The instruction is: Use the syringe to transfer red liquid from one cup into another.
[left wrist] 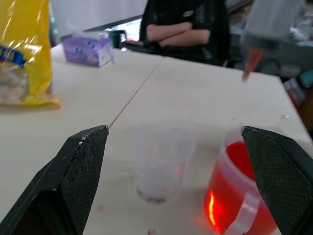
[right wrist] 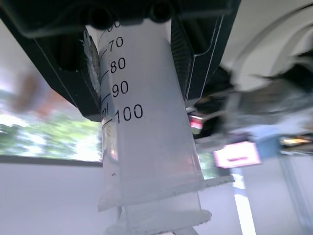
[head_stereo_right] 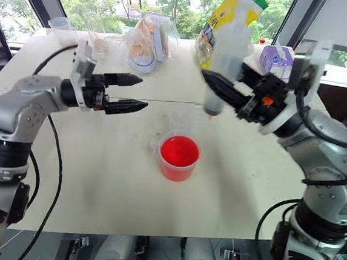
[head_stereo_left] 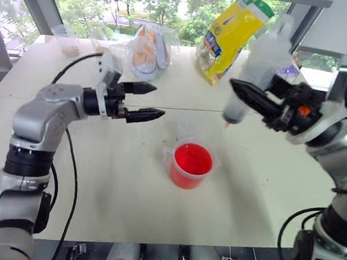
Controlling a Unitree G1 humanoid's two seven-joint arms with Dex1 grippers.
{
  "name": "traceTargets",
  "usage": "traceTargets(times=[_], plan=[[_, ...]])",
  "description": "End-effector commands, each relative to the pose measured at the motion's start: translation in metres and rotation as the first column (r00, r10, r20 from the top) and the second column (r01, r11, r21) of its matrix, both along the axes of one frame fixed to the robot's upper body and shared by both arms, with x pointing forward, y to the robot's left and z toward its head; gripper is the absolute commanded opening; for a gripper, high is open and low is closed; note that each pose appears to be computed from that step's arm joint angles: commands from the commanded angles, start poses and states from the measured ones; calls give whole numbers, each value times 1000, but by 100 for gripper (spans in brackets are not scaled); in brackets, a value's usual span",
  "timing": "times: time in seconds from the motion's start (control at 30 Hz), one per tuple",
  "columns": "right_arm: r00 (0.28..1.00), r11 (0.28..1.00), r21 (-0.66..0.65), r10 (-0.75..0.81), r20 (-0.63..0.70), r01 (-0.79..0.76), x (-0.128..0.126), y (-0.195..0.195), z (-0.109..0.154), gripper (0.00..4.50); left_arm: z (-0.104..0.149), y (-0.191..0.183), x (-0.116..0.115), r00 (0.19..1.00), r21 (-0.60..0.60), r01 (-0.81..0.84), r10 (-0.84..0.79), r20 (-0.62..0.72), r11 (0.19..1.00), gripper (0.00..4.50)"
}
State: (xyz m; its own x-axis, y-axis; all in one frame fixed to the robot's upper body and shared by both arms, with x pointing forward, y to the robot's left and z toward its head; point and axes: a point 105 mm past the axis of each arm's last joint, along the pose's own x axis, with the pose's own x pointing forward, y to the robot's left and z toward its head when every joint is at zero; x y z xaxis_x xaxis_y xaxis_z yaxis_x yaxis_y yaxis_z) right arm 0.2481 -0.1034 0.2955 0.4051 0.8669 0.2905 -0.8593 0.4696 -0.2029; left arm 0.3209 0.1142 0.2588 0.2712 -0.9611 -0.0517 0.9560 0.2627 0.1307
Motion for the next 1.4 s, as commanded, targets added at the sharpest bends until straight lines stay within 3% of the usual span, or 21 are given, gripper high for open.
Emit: traceTargets(times=[0.03, 0.33, 0.53, 0.87, 1.4], plan=[[993, 992, -28, 120, 22, -120, -13, 17, -13, 151, 17, 1, -8, 997, 8, 72, -72, 17, 997, 450], [987, 988, -27, 149, -57, -150, 1, 27, -66, 151, 38, -13, -37, 959, 1, 283, -283, -6, 959, 450], [989, 990, -50, 126, -71, -130, 5, 24, -84, 151, 47, -24, -52, 925, 10, 380, -380, -5, 925, 450], [990, 989, -80, 119, -76, -125, 7, 25, -93, 151, 49, -49, -48, 917, -21, 398, -398, 22, 917, 450], [990, 987, -86, 128, -61, -133, 4, 31, -85, 151, 30, -70, -25, 935, 11, 351, -351, 53, 936, 450]])
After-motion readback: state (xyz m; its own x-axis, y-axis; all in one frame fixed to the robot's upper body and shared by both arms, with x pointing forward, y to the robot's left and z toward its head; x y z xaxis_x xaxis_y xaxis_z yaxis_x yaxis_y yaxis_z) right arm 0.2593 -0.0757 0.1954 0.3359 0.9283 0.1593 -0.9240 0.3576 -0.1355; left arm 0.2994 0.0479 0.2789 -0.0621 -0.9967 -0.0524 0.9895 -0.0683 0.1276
